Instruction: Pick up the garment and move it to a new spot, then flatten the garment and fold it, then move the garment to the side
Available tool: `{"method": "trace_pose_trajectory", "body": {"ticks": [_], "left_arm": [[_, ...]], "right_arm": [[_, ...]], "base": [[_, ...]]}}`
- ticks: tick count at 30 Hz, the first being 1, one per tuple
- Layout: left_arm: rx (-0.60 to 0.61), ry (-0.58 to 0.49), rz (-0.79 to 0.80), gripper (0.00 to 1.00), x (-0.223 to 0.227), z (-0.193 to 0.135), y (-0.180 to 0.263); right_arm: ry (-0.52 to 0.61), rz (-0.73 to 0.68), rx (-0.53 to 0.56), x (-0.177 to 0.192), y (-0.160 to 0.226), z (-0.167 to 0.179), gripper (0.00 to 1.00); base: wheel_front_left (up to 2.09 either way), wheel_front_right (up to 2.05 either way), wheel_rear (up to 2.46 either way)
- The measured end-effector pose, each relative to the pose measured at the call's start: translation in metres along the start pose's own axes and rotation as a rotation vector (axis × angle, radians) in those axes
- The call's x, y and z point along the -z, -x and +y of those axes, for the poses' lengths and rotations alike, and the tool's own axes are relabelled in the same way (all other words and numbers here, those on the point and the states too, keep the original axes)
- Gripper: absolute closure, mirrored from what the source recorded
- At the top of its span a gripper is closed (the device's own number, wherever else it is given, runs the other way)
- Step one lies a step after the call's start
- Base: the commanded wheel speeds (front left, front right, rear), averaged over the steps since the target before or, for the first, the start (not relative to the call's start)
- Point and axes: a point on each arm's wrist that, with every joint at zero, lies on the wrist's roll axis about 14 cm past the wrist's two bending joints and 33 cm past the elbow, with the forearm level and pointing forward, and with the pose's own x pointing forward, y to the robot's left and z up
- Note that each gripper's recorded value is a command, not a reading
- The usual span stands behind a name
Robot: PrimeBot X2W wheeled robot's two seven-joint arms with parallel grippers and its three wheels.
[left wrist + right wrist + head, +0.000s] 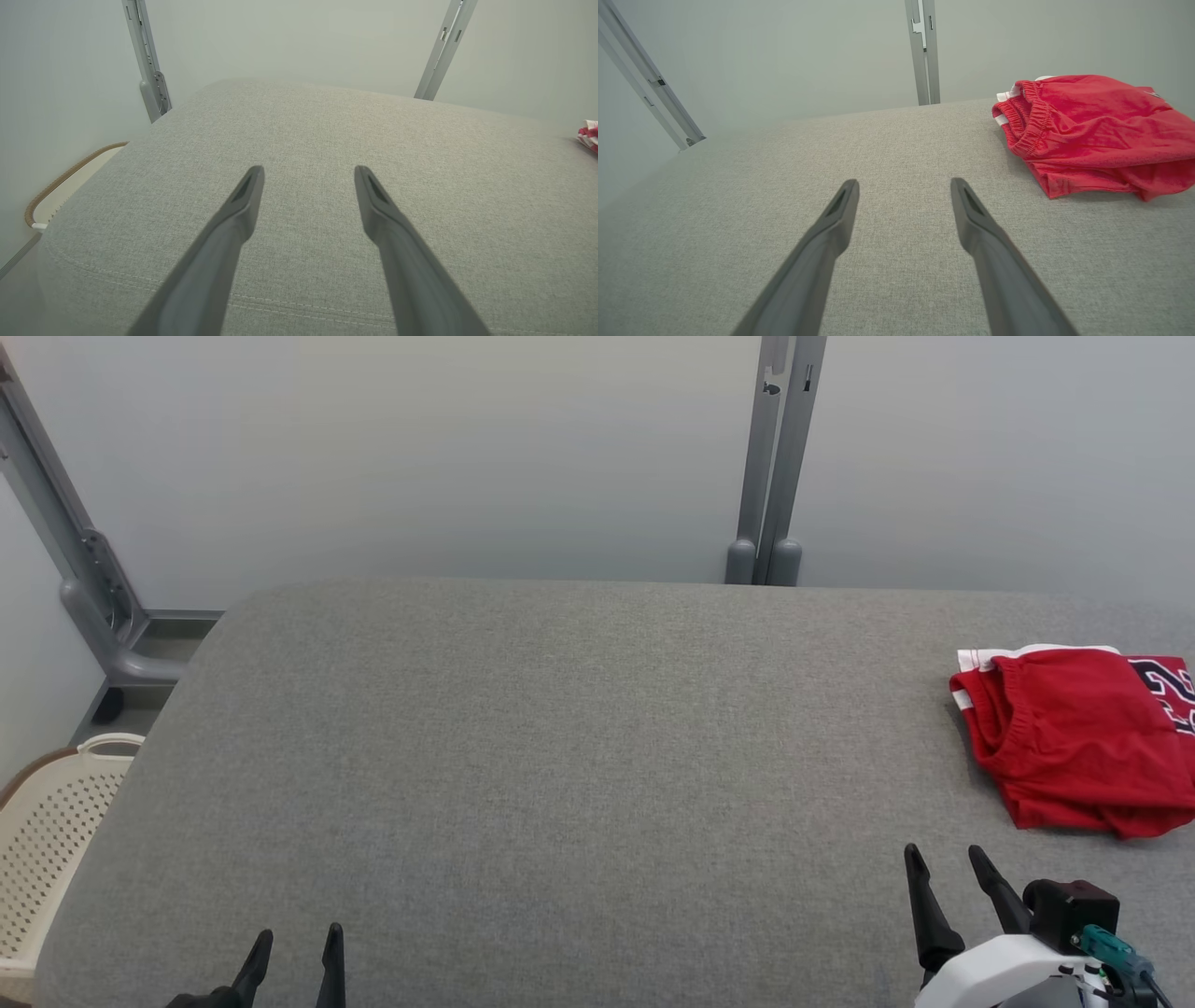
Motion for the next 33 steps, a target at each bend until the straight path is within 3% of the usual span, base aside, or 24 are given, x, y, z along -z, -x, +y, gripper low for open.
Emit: {"method": "trace_pose_trajectory", "body": {"ticks": [24, 25, 33], "left_arm": [[-0.009, 0.007, -0.007, 0.00, -0.003, 0.001, -0.001], [-0.010, 0.008, -0.004, 1.00, -0.002, 0.001, -0.001], [-0.031, 0.051, 0.090, 1.00, 0.028, -0.002, 0.007]], "right_arm": [[-0.033, 0.011, -0.004, 0.005, -0.002, 0.002, 0.00], [-0.034, 0.012, -0.004, 0.006, -0.002, 0.002, 1.00], [-0.078, 0.111, 0.033, 0.038, 0.013, -0.004, 1.00]], "base": [[0.00, 0.00, 0.00], [0.00, 0.00, 0.00], [0.00, 0.00, 0.00]]}}
